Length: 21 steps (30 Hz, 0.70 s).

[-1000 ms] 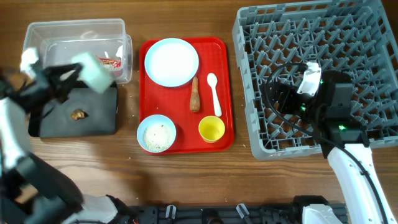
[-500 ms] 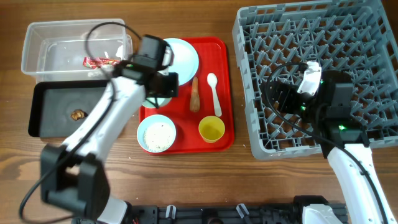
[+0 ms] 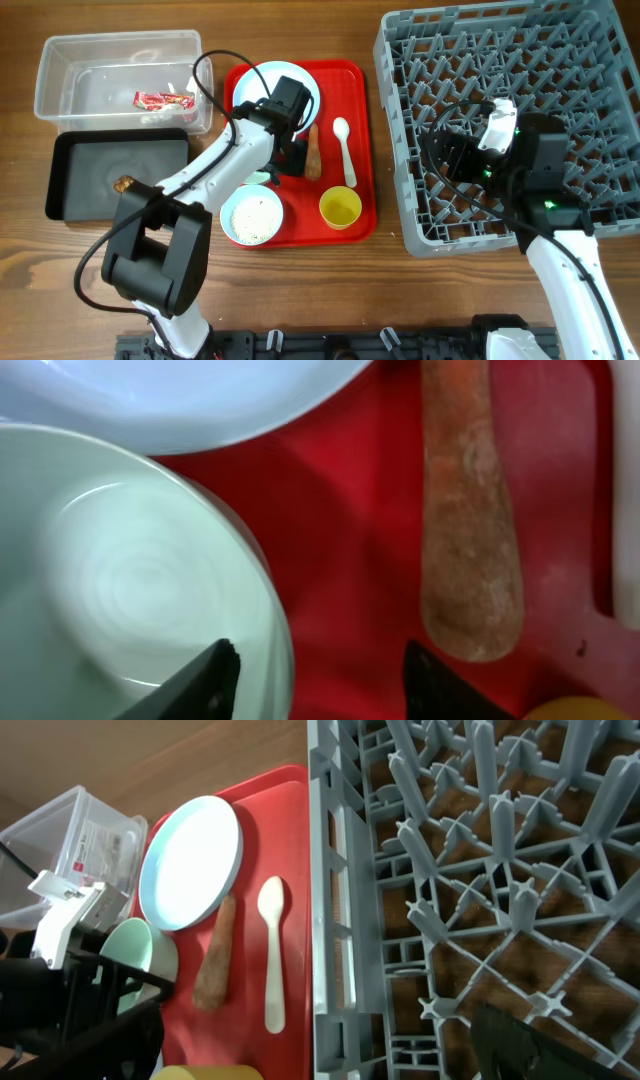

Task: Sort waste into correct bins and load items into the dishwasher rack
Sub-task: 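Return the empty bowl to the red tray, grasp the rice bowl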

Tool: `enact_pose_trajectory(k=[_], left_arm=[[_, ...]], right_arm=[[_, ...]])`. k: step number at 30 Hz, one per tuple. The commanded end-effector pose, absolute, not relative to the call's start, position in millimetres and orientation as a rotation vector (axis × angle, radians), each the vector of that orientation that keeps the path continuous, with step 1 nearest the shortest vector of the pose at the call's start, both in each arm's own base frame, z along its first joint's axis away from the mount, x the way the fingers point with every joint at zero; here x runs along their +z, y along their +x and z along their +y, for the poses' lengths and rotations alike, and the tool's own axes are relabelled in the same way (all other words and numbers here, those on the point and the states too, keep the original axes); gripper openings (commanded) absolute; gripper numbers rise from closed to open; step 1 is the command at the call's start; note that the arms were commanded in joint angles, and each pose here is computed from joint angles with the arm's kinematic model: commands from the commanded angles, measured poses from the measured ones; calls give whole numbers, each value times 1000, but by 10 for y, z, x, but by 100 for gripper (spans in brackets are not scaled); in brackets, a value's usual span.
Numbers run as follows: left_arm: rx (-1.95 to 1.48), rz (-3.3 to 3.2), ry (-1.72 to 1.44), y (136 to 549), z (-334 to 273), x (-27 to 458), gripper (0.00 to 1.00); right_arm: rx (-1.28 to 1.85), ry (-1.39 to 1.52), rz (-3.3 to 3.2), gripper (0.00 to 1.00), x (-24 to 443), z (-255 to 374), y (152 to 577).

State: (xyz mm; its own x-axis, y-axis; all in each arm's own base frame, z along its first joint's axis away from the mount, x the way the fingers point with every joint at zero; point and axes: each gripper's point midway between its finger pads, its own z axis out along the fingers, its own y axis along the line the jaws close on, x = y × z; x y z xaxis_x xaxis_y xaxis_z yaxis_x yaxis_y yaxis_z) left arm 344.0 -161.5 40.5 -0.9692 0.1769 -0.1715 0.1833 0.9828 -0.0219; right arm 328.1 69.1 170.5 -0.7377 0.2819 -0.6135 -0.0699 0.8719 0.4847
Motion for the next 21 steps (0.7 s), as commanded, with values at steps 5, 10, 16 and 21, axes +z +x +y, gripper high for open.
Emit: enact_pose_trajectory(k=[5, 10, 16, 21], left_arm=[[-181, 2962, 15, 3428, -1739, 981, 61], [-60, 3154, -257, 2900, -1629, 851, 59], [77, 3194, -311, 2556, -1665, 553, 54], [237, 3085, -436, 2561, -1416, 227, 52]], right_arm=[[669, 229, 2368, 100, 1588, 712, 3353], [668, 236, 2387, 100, 1520, 711, 3370], [668, 239, 2402, 100, 1463, 711, 3385], [667, 247, 2426, 100, 1388, 711, 3381]])
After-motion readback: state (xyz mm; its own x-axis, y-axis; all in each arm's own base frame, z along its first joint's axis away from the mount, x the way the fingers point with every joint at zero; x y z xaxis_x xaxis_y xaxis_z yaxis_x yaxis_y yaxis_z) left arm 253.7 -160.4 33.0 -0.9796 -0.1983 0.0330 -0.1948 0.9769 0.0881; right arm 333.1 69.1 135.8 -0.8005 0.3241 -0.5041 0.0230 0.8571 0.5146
